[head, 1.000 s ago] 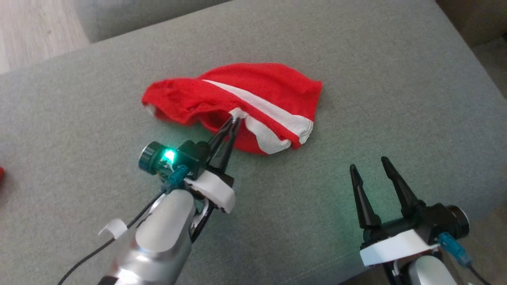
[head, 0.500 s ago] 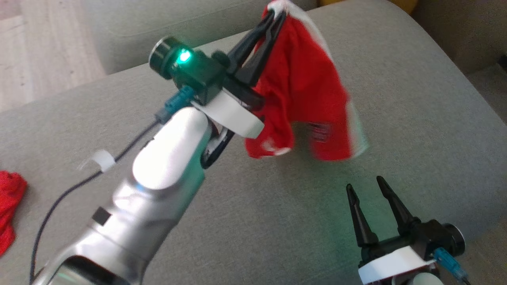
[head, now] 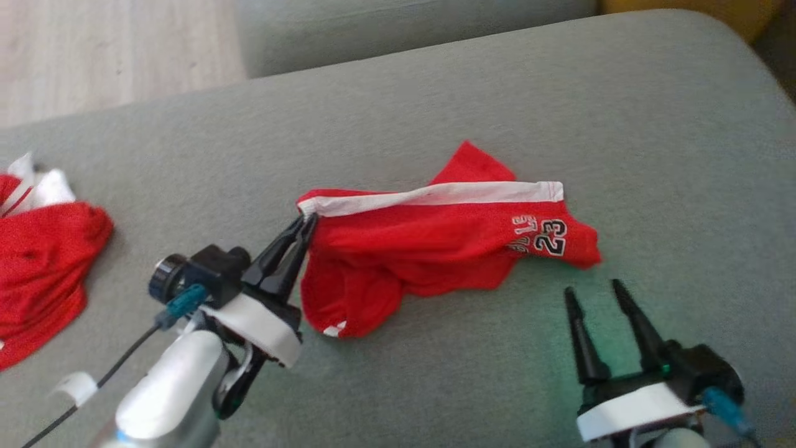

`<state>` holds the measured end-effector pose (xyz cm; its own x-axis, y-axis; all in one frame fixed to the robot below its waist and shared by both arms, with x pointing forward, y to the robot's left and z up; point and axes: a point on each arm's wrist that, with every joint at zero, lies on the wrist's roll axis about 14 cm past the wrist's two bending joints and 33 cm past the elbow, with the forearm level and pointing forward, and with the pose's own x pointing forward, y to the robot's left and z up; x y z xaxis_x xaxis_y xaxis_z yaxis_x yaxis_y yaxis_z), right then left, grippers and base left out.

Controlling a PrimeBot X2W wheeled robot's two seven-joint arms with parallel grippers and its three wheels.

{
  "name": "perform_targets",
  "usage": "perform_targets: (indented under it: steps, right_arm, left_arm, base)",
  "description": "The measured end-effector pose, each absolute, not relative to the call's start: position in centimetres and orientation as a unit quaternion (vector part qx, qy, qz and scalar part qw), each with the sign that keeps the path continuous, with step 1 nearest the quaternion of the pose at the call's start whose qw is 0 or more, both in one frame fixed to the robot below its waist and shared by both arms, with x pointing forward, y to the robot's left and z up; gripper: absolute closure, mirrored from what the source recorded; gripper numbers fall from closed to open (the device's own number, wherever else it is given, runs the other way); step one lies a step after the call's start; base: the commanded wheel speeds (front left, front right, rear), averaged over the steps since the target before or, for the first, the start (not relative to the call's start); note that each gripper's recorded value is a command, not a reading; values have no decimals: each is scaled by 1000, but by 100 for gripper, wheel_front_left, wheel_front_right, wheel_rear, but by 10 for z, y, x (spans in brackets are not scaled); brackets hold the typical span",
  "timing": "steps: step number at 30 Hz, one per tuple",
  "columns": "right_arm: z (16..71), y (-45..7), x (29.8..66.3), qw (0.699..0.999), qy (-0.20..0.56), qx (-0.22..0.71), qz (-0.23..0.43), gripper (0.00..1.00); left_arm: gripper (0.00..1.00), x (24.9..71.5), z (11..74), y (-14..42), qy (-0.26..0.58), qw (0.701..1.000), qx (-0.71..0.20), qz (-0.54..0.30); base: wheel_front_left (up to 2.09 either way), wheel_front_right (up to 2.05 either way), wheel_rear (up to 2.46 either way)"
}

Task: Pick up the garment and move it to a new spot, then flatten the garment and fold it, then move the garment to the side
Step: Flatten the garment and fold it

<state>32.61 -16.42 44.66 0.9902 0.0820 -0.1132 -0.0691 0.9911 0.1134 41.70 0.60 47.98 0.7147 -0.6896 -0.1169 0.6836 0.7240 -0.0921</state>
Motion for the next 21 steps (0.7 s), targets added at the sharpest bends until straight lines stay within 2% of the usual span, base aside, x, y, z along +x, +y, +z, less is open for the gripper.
perform_targets:
  steps: [6,13,18,21]
  right_arm:
    - [429,-179,345,987,80,138,1,0]
    - [442,-155,409,990,56,120,48,0]
    - [410,-127,432,983,112,114,96,0]
    - [401,-128,451,979,132,107,112,0]
  left_arm:
    - [100,423,467,51,83,943,-6,-324]
    - [100,439,454,89,99,951,31,-291]
    - [100,453,449,99,102,953,46,-282]
    - [100,457,446,102,105,953,48,-279]
  base:
    - [0,0,0]
    - [0,0,0]
    - [0,0,0]
    - [0,0,0]
